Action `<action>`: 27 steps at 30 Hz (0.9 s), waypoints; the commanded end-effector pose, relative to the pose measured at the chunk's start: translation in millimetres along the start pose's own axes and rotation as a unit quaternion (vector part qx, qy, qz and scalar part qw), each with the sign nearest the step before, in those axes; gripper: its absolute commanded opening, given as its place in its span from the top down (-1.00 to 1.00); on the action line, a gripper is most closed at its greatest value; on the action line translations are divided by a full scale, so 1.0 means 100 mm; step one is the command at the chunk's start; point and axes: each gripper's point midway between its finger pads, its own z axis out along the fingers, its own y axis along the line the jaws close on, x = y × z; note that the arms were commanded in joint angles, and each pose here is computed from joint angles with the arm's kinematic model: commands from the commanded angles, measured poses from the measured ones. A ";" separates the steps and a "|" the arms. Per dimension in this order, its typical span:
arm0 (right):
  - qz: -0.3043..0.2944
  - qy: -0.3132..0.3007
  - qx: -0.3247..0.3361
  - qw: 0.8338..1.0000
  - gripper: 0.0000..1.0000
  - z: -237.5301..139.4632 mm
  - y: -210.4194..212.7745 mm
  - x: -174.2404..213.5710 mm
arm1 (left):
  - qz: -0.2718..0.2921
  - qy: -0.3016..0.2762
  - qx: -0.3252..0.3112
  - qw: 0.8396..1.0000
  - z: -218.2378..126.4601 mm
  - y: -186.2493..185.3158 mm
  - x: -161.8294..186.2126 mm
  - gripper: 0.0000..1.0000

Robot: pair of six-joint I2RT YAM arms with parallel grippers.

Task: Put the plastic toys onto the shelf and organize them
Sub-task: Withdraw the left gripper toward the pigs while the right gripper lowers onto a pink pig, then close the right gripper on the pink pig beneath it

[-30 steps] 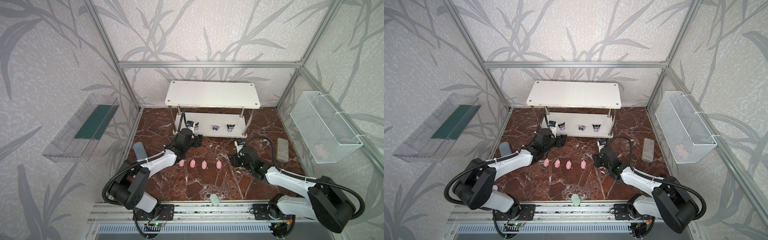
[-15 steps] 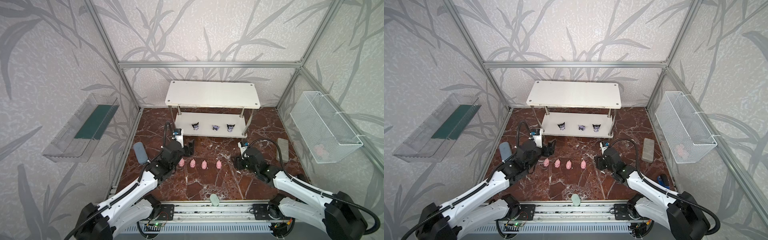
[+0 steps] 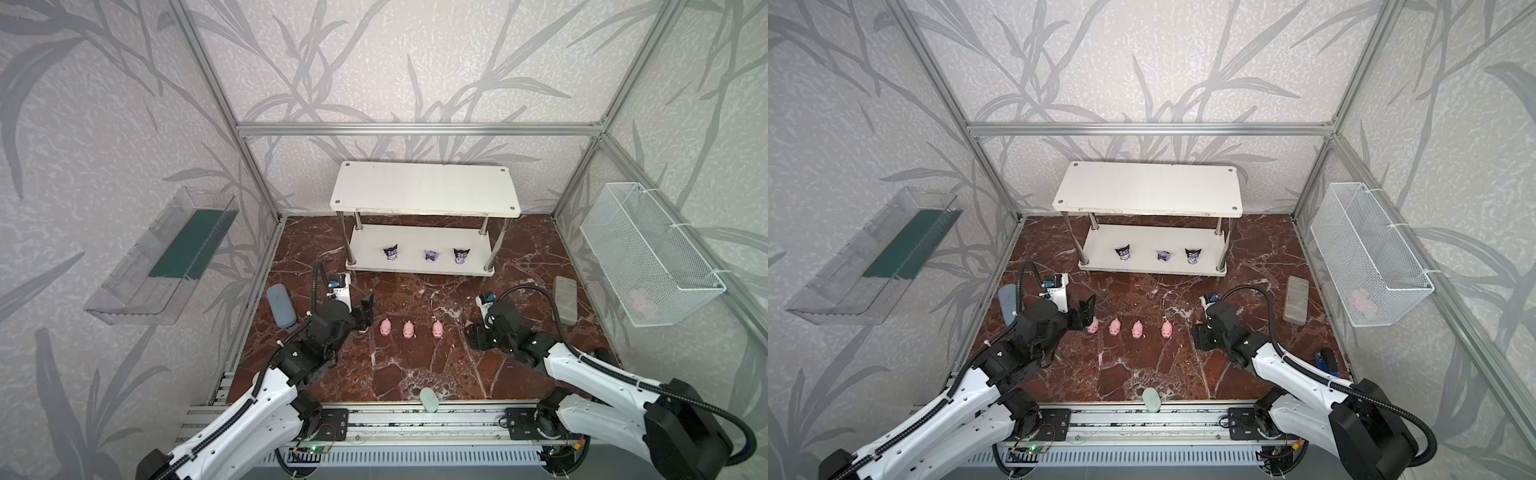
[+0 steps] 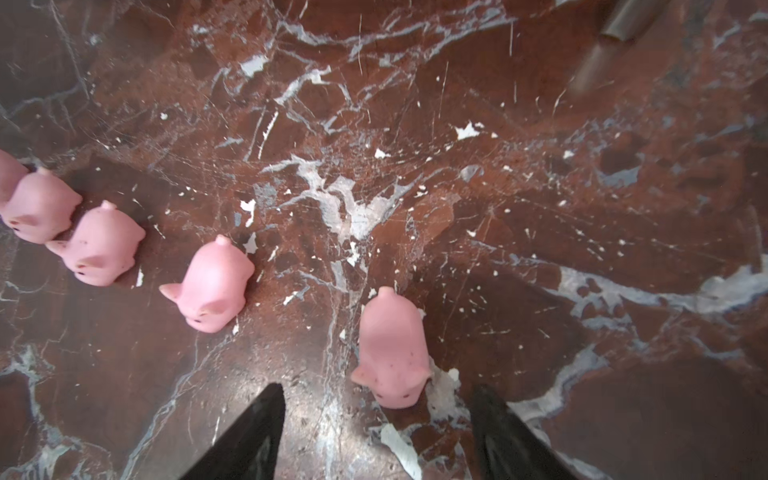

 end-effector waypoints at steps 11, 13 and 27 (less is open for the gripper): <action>-0.005 0.043 0.014 0.999 -0.38 0.23 0.04 -0.03 | -0.003 -0.003 -0.004 1.000 0.00 0.03 0.04 -0.53; -0.005 0.045 0.014 0.999 -0.36 0.26 0.04 -0.03 | -0.001 -0.002 -0.005 1.000 0.01 0.03 0.04 -0.53; -0.008 0.067 0.035 0.997 0.12 0.37 -0.02 0.04 | -0.001 0.002 -0.012 1.000 0.10 0.02 0.03 -0.53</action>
